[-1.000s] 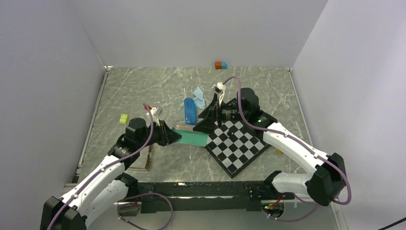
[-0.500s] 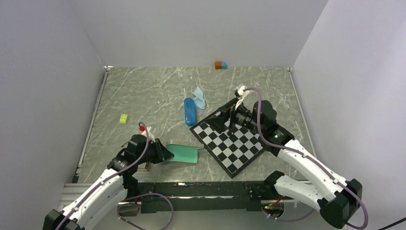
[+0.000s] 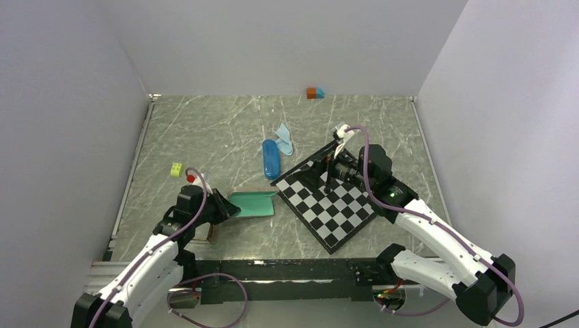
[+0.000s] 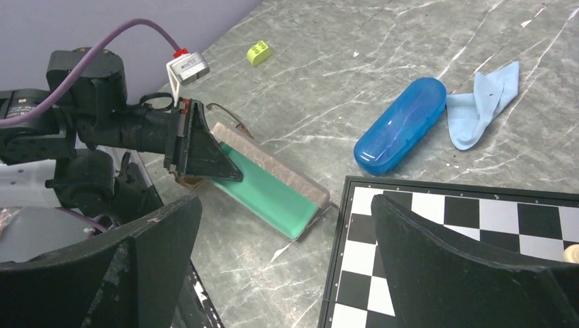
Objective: Organize the sunglasses
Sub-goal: Place the opened sunglasses case at the center of the board.
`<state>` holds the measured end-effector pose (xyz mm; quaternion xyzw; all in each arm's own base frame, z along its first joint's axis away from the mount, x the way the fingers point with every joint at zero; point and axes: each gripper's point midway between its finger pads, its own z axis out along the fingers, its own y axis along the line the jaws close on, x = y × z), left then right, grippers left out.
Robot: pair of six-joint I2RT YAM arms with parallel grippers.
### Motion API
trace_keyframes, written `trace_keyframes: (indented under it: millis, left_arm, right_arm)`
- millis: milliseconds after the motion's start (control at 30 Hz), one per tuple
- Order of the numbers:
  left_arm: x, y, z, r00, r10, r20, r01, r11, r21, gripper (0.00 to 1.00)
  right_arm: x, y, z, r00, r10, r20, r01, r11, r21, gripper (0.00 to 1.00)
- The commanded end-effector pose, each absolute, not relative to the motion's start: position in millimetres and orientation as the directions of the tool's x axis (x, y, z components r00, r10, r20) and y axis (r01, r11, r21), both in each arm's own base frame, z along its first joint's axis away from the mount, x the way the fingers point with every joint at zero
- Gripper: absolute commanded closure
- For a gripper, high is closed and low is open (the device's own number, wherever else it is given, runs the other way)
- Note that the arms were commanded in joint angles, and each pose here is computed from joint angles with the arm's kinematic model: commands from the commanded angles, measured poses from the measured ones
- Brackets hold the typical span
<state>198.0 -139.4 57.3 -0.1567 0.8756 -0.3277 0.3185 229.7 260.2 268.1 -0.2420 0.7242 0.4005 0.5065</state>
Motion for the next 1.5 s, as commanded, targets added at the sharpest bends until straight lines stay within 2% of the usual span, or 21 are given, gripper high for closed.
trace_keyframes:
  millis: [0,33,133,167,267,367,633,767,867,967,1100,1333,1400,1467]
  left_arm:
    - [206.2,-123.9,49.4,-0.759,-0.382,-0.528,-0.029,0.83,-0.558,1.0]
    - [205.4,-124.3,48.3,-0.771,-0.363,-0.523,-0.022,0.836,-0.548,1.0]
    - [206.1,-123.5,44.2,-0.791,-0.338,-0.51,-0.025,0.851,-0.525,0.78]
    - [207.2,-122.8,42.6,-0.793,-0.337,-0.508,-0.031,0.854,-0.519,0.75]
    - [214.9,-118.8,40.0,-0.783,-0.345,-0.518,-0.052,0.866,-0.497,0.83]
    - [226.1,-116.2,39.2,-0.762,-0.371,-0.53,-0.082,0.868,-0.49,1.0]
    - [257.6,-109.0,42.7,-0.679,-0.477,-0.557,-0.133,0.827,-0.546,1.0]
    - [264.7,-103.4,40.1,-0.703,-0.437,-0.562,-0.121,0.851,-0.51,1.0]
    - [259.0,-108.6,33.9,-0.766,-0.387,-0.513,-0.107,0.864,-0.491,0.92]
    - [254.7,-106.1,26.7,-0.783,-0.381,-0.491,-0.128,0.872,-0.473,0.72]
    - [252.1,-92.1,23.4,-0.77,-0.397,-0.499,-0.187,0.889,-0.418,0.6]
    - [253.4,-78.9,28.0,-0.768,-0.418,-0.485,-0.266,0.897,-0.352,0.52]
    - [251.5,-75.3,27.5,-0.765,-0.423,-0.485,-0.283,0.898,-0.337,0.44]
    - [250.1,-69.0,27.6,-0.758,-0.426,-0.494,-0.303,0.901,-0.311,0.41]
  right_arm:
    - [230.7,262.2,272.3,-0.342,0.052,-0.938,-0.773,0.552,0.312,0.0]
    - [231.3,262.8,271.8,-0.341,0.049,-0.939,-0.774,0.551,0.31,0.0]
    - [232.0,264.3,270.8,-0.342,0.042,-0.939,-0.778,0.548,0.308,0.0]
    - [231.5,264.8,269.4,-0.344,0.038,-0.938,-0.78,0.544,0.308,0.0]
    - [231.3,265.4,269.1,-0.345,0.035,-0.938,-0.783,0.541,0.308,0.0]
    - [230.6,265.2,269.7,-0.343,0.036,-0.939,-0.785,0.538,0.307,0.0]
    - [225.4,262.5,274.6,-0.335,0.05,-0.941,-0.789,0.531,0.309,0.0]
    - [223.5,259.8,275.5,-0.324,0.054,-0.944,-0.79,0.534,0.302,0.0]
    - [223.3,258.9,274.9,-0.324,0.055,-0.945,-0.788,0.537,0.301,0.0]
    - [223.9,258.8,273.3,-0.325,0.052,-0.944,-0.787,0.539,0.3,0.0]
    - [224.4,260.6,274.9,-0.317,0.06,-0.946,-0.793,0.531,0.3,0.0]
    - [225.5,263.7,274.4,-0.328,0.058,-0.943,-0.795,0.522,0.308,0.0]
    - [225.2,263.2,275.0,-0.325,0.062,-0.944,-0.794,0.524,0.308,0.0]
    - [225.2,263.1,274.6,-0.325,0.061,-0.944,-0.794,0.523,0.308,0.0]
